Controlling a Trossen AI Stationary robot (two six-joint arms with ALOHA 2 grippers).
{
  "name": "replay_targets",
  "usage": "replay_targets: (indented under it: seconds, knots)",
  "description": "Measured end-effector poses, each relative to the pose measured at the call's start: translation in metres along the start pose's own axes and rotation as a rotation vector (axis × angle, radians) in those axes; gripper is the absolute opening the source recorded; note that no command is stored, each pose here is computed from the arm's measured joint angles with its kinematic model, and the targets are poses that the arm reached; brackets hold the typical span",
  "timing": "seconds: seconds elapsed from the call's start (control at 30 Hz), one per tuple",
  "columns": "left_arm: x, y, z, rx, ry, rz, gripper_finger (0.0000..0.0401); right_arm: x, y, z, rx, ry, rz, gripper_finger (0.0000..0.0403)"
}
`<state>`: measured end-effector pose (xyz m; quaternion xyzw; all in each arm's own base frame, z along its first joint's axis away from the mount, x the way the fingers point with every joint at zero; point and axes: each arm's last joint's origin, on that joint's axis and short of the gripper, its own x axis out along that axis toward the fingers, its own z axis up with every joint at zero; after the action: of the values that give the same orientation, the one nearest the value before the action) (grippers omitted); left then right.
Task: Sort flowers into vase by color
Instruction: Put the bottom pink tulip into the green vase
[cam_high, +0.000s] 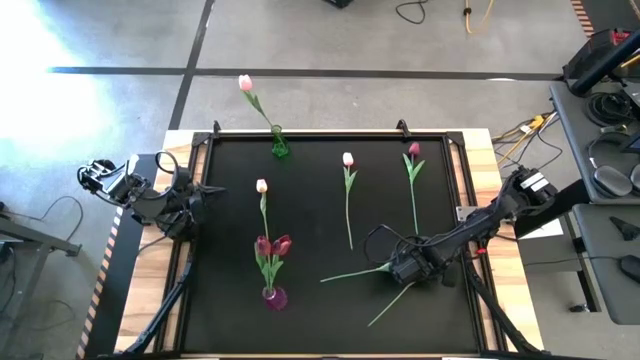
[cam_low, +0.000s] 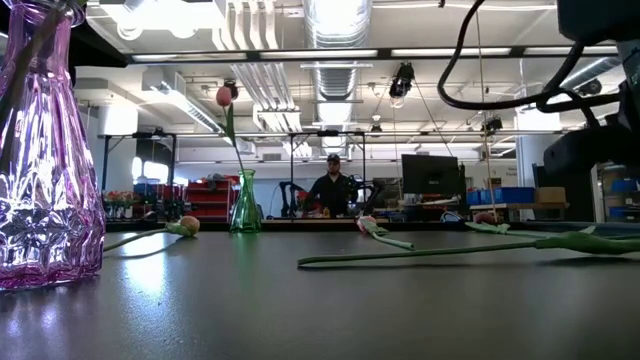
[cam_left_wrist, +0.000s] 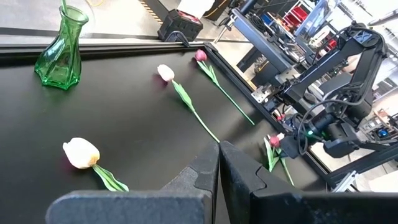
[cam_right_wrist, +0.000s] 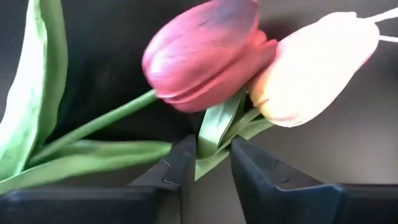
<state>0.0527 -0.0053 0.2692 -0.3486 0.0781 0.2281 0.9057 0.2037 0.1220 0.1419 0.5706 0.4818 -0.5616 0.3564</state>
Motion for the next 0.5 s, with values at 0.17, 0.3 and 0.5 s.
replay_targets:
  seconds: [0.17, 0.3, 0.5]
  knots:
    - [0.000, 0.000, 0.000, 0.000, 0.000, 0.000, 0.0000, 0.001, -0.001, 0.002, -0.013, -0.013, 0.003, 0.0051]
    - [0.000, 0.000, 0.000, 0.000, 0.000, 0.000, 0.0000, -0.001, 0.000, 0.000, -0.022, -0.018, 0.014, 0.0023]
    - [0.000, 0.000, 0.000, 0.000, 0.001, 0.000, 0.0000, -0.025, 0.006, -0.012, -0.083, -0.020, 0.033, 0.0014]
